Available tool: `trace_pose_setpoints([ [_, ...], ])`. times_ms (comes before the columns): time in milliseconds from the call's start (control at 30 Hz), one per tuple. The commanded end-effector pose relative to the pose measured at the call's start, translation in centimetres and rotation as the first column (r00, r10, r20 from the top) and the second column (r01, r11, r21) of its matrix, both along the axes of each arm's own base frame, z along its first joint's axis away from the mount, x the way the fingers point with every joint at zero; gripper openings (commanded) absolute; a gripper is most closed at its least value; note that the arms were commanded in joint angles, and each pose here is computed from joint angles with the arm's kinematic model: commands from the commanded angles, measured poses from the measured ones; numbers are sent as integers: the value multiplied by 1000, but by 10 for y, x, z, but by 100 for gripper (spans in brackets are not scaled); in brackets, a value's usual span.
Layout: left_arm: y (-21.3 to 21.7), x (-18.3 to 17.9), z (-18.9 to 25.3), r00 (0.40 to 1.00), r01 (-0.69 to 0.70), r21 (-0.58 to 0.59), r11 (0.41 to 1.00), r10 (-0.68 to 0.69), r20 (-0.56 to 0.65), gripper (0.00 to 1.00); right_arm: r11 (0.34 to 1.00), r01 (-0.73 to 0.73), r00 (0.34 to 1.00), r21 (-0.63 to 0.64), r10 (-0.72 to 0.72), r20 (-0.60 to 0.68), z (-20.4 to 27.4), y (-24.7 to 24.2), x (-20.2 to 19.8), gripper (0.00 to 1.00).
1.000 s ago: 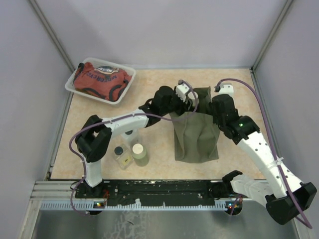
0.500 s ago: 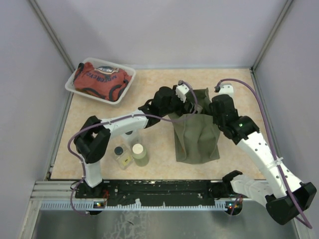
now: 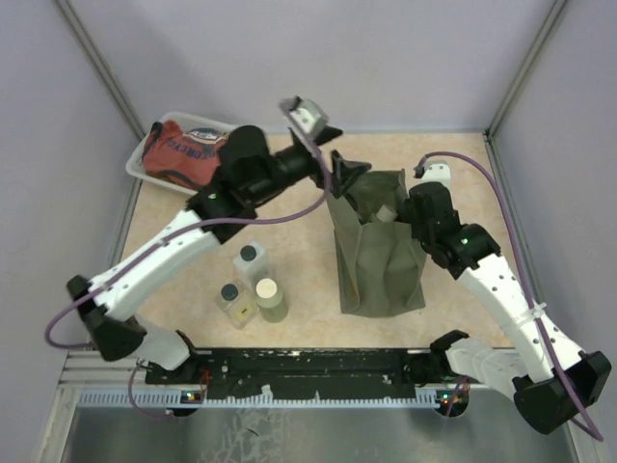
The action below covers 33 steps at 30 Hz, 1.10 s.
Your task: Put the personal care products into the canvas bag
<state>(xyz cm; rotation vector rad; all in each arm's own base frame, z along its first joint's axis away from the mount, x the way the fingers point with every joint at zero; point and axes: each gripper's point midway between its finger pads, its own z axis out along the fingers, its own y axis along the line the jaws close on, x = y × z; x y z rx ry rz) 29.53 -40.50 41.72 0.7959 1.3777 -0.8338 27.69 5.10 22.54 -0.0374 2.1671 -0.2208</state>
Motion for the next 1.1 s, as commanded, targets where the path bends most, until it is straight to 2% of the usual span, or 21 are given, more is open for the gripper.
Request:
trace_pose_setpoints([
  [0, 50, -21, 51, 994, -92, -28, 995, 93, 59, 100, 1000, -12, 1000, -14, 12, -12, 5, 1, -1, 9],
  [167, 97, -12, 7, 955, -295, 79, 952, 296, -10, 100, 998, -45, 997, 35, 42, 67, 34, 7, 2, 10],
  [300, 128, -9, -58, 895, -411, 214, 886, 437, -91, 100, 999, -37, 997, 19, 36, 66, 37, 5, 3, 0],
  [333, 137, -9, -71, 874, -437, 251, 864, 474, -108, 100, 1000, -30, 998, 11, 29, 58, 35, 3, 2, 0],
  [567, 177, -22, -135, 769, -501, 429, 752, 614, -178, 100, 998, 34, 999, -49, -33, 13, 17, -12, -4, 0],
  [900, 236, -36, -171, 583, -618, 539, 572, 794, -175, 100, 995, 63, 998, -74, -62, 11, 12, -20, -9, 0],
  [1000, 249, -36, -178, 539, -638, 557, 532, 825, -171, 100, 995, 64, 998, -71, -63, 16, 13, -21, -10, 0],
  [1067, 253, -36, -188, 525, -621, 577, 530, 828, -196, 100, 996, 63, 998, -69, -62, 17, 13, -21, -11, 0],
])
